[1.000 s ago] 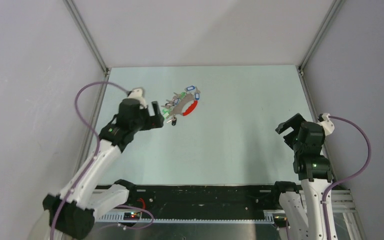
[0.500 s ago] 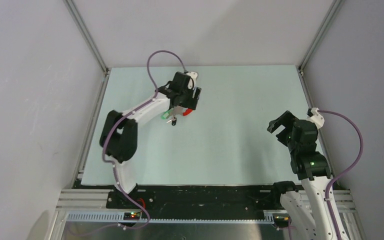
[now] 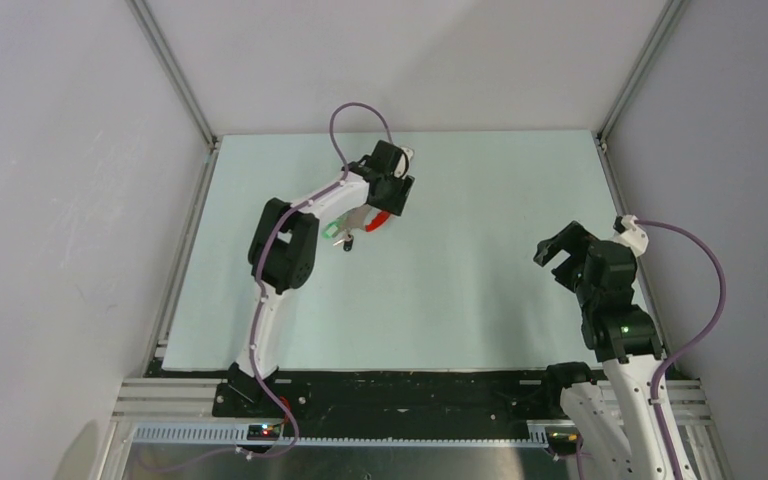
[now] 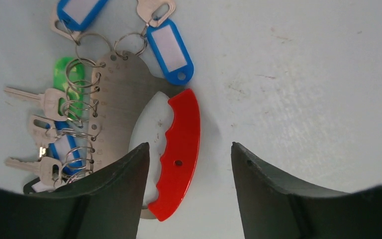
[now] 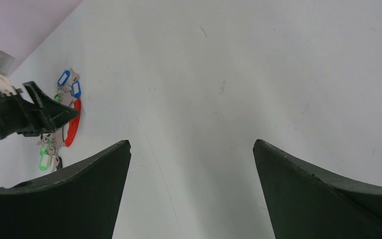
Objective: Remove the keys from the keyring
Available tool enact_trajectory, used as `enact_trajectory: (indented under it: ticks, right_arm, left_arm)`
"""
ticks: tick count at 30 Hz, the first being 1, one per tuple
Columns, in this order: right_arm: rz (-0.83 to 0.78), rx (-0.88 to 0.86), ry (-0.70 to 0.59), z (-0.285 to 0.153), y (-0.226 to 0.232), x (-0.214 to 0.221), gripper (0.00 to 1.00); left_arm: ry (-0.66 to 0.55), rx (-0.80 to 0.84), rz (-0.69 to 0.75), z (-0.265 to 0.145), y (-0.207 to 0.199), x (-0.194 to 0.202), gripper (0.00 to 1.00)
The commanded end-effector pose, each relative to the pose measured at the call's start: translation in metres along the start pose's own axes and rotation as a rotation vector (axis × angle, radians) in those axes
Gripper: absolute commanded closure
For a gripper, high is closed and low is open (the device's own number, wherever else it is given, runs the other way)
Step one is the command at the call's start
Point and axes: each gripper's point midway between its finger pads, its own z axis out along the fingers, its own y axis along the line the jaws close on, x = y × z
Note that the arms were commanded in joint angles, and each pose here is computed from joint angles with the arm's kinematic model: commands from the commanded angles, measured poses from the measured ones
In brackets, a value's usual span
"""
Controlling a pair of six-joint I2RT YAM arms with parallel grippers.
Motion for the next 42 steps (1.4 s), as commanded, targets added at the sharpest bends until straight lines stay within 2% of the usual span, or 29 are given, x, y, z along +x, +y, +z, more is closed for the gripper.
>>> enact_trajectory:
  ticks: [1,6,9,11,12,14,16,22,23,24,25,26,29,30,32,33,35,37,42]
  right_arm:
    - [-0.005,-0.051,-0.056,-0.004,0.01,-0.013,0.0]
    - [0.005,-0.061,-0.052,-0.006,0.012,-0.012,0.0]
    - [0.013,-0.067,-0.049,-0.008,0.012,-0.012,0.0]
    - [0.019,-0.074,-0.052,-0.009,0.013,-0.012,0.0]
    - [0.022,-0.077,-0.052,-0.01,0.014,-0.012,0.0]
    - [0.026,-0.08,-0.056,-0.012,0.013,-0.013,0.0]
    - [0.027,-0.086,-0.058,-0.015,0.014,-0.013,0.0]
    - [0.032,-0.092,-0.05,-0.018,0.013,-0.01,0.0]
    - [0.033,-0.095,-0.045,-0.018,0.014,-0.009,0.0]
    - [0.033,-0.099,-0.041,-0.018,0.015,-0.008,0.0]
    - [0.028,-0.107,-0.034,-0.017,0.016,-0.007,0.0]
    - [0.023,-0.109,-0.026,-0.016,0.017,-0.006,0.0]
    - [-0.008,-0.148,0.007,-0.014,0.024,0.0,0.0]
    - [-0.013,-0.15,0.019,-0.013,0.025,0.002,0.0]
    - [-0.018,-0.158,0.04,-0.012,0.026,0.006,0.0]
    - [-0.016,-0.165,0.048,-0.013,0.027,0.007,0.0]
    - [-0.012,-0.174,0.058,-0.013,0.029,0.009,0.0]
    - [-0.01,-0.186,0.058,-0.014,0.031,0.009,0.0]
    - [-0.017,-0.213,0.038,-0.019,0.035,0.005,0.0]
  left_arm:
    - [0.109,-0.024,-0.015,0.008,0.012,0.02,0.38]
    - [0.175,-0.024,-0.053,0.002,0.013,0.038,0.43]
    - [0.277,0.0,-0.073,-0.005,0.007,0.06,0.45]
    - [0.353,0.06,-0.09,-0.008,-0.005,0.076,0.55]
    - [0.383,0.07,-0.091,-0.01,-0.008,0.086,0.66]
    - [0.431,0.088,-0.104,-0.019,-0.012,0.105,0.8]
    - [0.454,0.087,-0.112,-0.031,-0.014,0.117,0.86]
    - [0.413,0.103,-0.09,-0.071,-0.042,0.151,0.87]
    - [0.433,0.102,-0.096,-0.077,-0.044,0.167,0.87]
    - [0.356,0.134,-0.086,-0.089,-0.056,0.152,0.87]
    - [0.363,0.142,-0.09,-0.096,-0.058,0.164,0.87]
    - [0.299,0.172,-0.081,-0.111,-0.067,0.151,0.87]
    - [0.227,0.198,-0.082,-0.139,-0.07,0.146,0.9]
    - [0.169,0.194,-0.082,-0.153,-0.067,0.133,0.89]
    - [0.088,0.155,-0.084,-0.17,-0.056,0.118,0.7]
    - [0.058,0.123,-0.086,-0.174,-0.049,0.113,0.51]
    - [-0.02,0.024,-0.101,-0.182,-0.026,0.094,0.31]
    - [-0.034,-0.034,-0.135,-0.178,-0.006,0.084,0.24]
    - [-0.025,-0.122,-0.256,-0.152,0.04,0.069,0.16]
